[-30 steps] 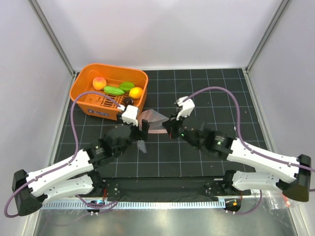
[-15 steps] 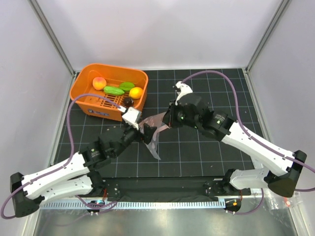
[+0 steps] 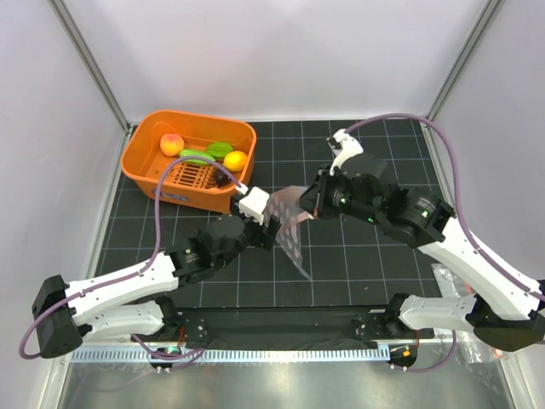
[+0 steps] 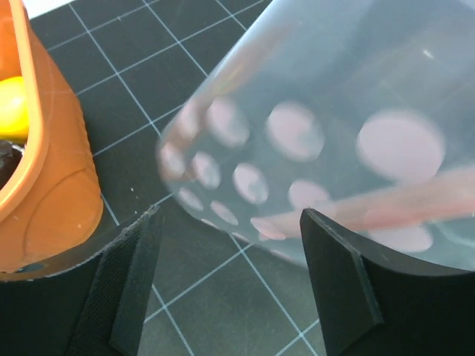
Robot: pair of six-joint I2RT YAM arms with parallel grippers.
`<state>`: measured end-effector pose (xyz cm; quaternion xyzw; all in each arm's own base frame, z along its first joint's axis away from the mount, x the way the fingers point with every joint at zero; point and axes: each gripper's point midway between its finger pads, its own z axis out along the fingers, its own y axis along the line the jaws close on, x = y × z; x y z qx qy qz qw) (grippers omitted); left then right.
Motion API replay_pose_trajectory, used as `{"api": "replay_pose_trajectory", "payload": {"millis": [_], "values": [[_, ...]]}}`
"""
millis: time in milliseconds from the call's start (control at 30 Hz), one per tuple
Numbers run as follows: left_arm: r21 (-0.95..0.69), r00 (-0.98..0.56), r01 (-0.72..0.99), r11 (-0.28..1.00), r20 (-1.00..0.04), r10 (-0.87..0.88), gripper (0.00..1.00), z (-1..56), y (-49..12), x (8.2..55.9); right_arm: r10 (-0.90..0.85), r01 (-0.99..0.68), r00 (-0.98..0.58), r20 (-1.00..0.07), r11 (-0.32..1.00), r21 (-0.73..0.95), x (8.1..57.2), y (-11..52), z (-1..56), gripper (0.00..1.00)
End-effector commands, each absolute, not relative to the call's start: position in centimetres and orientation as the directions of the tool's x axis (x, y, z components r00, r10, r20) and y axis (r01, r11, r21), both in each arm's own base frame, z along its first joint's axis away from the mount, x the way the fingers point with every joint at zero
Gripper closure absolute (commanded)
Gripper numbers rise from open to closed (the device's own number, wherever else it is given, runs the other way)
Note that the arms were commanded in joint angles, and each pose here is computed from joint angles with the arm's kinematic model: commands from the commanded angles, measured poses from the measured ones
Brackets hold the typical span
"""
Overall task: Place the food in the zip-top bag and seal the zipper
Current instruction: Pick up the zipper food storage bag at the center of the board.
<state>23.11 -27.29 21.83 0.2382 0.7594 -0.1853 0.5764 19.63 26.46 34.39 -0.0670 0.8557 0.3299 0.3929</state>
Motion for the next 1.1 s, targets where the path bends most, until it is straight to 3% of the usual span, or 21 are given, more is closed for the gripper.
{"api": "replay_pose_trajectory", "payload": {"millis": [0, 167, 300, 433, 467, 600, 633, 867, 1067], "values": [[-0.043, -0.160, 0.581, 0.813, -0.985, 0.062, 0.20, 25.6, -28.0, 23.1, 0.213, -0.313, -0.593, -0.777, 0.828, 0.465, 20.7, 23.3, 37.3, 0.99], [-0.072, -0.112, 0.648, 0.758, -0.994, 0.001, 0.17, 28.0, -27.7, 20.5, 0.188, -0.169, -0.483, -0.855, 0.938, 0.302, 24.3, 20.5, 37.2, 0.99], [-0.075, -0.102, 0.664, 0.744, -0.995, -0.009, 0.15, 28.0, -27.7, 19.9, 0.042, -0.086, -0.482, -0.875, 0.992, 0.095, 26.7, 19.9, 36.5, 0.99], [-0.053, -0.101, 0.656, 0.753, -0.995, 0.018, 0.15, 27.6, -27.9, 20.2, -0.178, -0.106, -0.551, -0.816, 0.984, -0.143, 28.0, 20.1, 35.0, 0.99], [-0.049, -0.102, 0.654, 0.755, -0.994, 0.025, 0.15, 27.6, -28.0, 20.2, -0.297, -0.141, -0.632, -0.716, 0.952, -0.270, 27.6, 19.6, 32.4, 0.99], [-0.039, -0.104, 0.686, 0.726, -0.994, 0.045, 0.15, 27.6, -29.1, 19.5, -0.395, -0.316, -0.728, -0.560, 0.919, -0.237, 25.7, 21.9, 29.6, 0.99], [-0.036, -0.101, 0.692, 0.721, -0.994, 0.047, 0.15, 27.7, -29.3, 19.3, -0.416, -0.405, -0.753, -0.510, 0.904, -0.140, 24.2, 23.7, 28.6, 0.99], [0.007, -0.077, 0.688, 0.726, -0.994, 0.082, 0.14, 27.6, -29.9, 18.7, -0.388, -0.539, -0.765, -0.513, 0.823, 0.181, 20.9, 28.9, 29.2, 0.99], [0.015, -0.076, 0.645, 0.764, -0.994, 0.083, 0.13, 27.3, -30.6, 19.9, -0.361, -0.516, -0.771, -0.525, 0.837, 0.181, 20.9, 28.5, 29.5, 0.99]]}}
